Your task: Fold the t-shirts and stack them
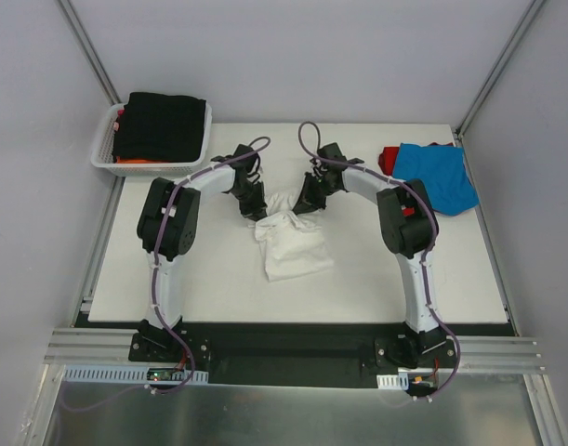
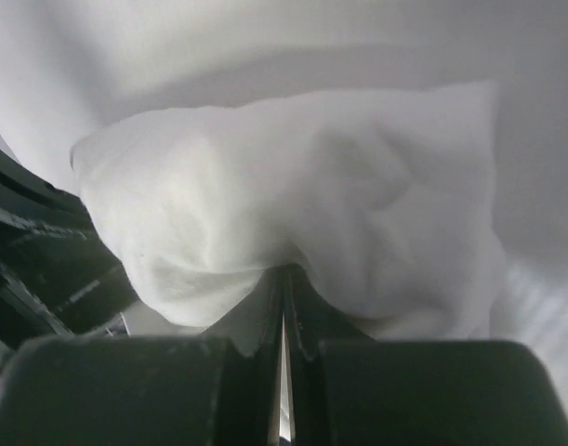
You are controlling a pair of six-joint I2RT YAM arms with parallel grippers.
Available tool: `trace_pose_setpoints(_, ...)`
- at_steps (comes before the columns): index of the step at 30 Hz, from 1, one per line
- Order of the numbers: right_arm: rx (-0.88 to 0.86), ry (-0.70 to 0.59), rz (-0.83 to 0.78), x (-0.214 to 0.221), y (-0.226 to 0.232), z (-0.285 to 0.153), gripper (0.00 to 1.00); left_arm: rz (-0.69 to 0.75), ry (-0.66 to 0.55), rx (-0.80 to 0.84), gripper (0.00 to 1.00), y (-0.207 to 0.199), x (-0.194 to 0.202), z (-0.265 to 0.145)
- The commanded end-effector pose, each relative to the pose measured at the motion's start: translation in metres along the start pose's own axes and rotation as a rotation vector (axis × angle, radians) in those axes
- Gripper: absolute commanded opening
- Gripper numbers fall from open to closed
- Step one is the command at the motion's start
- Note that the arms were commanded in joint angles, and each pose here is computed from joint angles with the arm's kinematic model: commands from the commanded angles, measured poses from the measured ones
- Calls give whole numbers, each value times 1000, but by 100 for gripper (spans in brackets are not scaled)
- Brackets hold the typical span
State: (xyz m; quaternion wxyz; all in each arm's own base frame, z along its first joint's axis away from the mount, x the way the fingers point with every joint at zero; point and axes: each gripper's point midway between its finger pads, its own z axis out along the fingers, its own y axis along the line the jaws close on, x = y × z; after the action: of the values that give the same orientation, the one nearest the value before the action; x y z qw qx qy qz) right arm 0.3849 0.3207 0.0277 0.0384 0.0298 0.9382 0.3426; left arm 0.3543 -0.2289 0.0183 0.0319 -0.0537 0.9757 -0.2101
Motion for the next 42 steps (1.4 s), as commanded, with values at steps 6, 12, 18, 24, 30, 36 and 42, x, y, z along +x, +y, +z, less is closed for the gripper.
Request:
trace_pose_setpoints(6,7,-28,-40,-18,-2,-16,1,-66,-122,-60,0,65,-80,15)
trace_pose_setpoints(12,-20,-25,-38,-20,7,-19,6,-67,-115,1,0,51,-79,7)
trace_pose_setpoints(18,-77,-97,-116,-19,39,-62,96,-26,-176,97,45,15,-77,-40)
trace_pose_setpoints(24,-229,-120,-133,-21,67,-84,96,9,-259,136,99,-3,-87,-80)
trace_pose_setpoints(30,-277,-153,-77,-32,65,-91,80,1,-283,178,99,-5,-106,-93)
trace_pose_setpoints(36,-233,-179,-41,-46,42,-95,84,-28,-280,138,94,17,-115,-94)
trace_pose_setpoints(42,-202,-159,-37,-62,14,-93,81,-46,-257,95,95,42,-117,-81)
